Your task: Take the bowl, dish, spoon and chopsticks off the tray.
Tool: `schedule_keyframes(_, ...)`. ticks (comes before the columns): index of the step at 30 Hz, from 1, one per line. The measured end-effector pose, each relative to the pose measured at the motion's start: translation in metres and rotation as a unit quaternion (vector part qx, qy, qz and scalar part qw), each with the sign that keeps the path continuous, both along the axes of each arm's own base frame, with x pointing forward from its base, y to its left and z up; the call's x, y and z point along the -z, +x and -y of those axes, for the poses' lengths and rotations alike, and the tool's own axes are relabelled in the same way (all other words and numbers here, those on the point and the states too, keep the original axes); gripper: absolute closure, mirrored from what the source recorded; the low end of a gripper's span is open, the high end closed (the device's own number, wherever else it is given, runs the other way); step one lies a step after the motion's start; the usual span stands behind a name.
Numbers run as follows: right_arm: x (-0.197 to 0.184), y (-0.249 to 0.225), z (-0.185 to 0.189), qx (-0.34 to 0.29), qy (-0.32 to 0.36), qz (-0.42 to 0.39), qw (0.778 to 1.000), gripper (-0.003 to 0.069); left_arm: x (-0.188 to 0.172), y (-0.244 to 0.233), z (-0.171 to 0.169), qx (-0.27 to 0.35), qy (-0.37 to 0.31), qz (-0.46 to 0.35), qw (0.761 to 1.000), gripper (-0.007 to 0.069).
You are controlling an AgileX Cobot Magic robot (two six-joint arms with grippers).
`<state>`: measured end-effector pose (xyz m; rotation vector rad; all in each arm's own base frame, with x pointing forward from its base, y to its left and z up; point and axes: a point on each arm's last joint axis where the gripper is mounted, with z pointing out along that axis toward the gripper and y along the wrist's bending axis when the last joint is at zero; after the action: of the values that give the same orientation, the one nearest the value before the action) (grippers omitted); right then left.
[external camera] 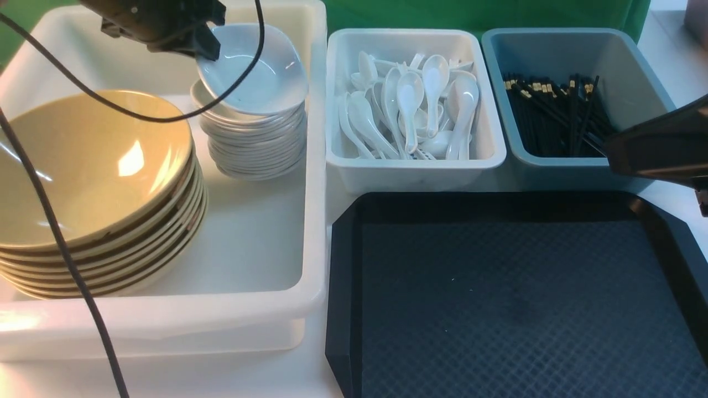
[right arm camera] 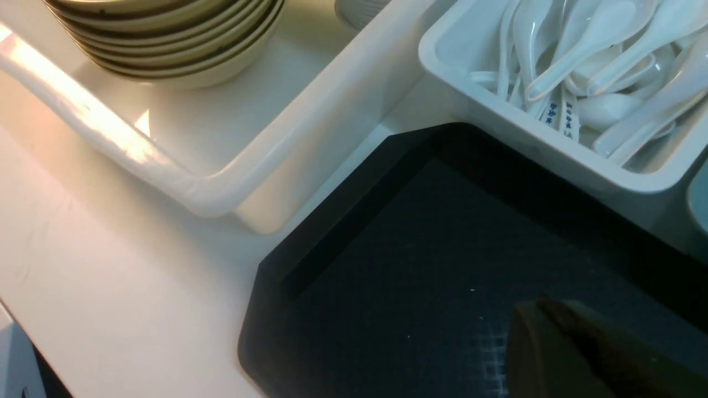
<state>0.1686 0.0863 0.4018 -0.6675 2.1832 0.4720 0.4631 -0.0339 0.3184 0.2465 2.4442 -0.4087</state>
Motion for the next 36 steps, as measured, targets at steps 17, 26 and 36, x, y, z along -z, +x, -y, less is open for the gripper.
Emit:
schedule_keyframes(17,0.001,-0.001,0.0,-0.003,-0.003,-0.003,1.0,0.0615,-0.017,-0.01,-0.004,0.026,0.049,0.024,0.998,0.008)
schedule_keyframes(26,-0.005,0.002,0.002,0.005,-0.01,0.02,1.0,0.0615,-0.138,-0.102,-0.001,0.014,0.103,0.109,0.989,0.0334)
schedule_keyframes(36,-0.017,0.006,0.003,0.017,-0.003,0.069,0.997,0.0614,-0.169,-0.253,0.006,0.026,0.147,0.122,0.981,0.0634)
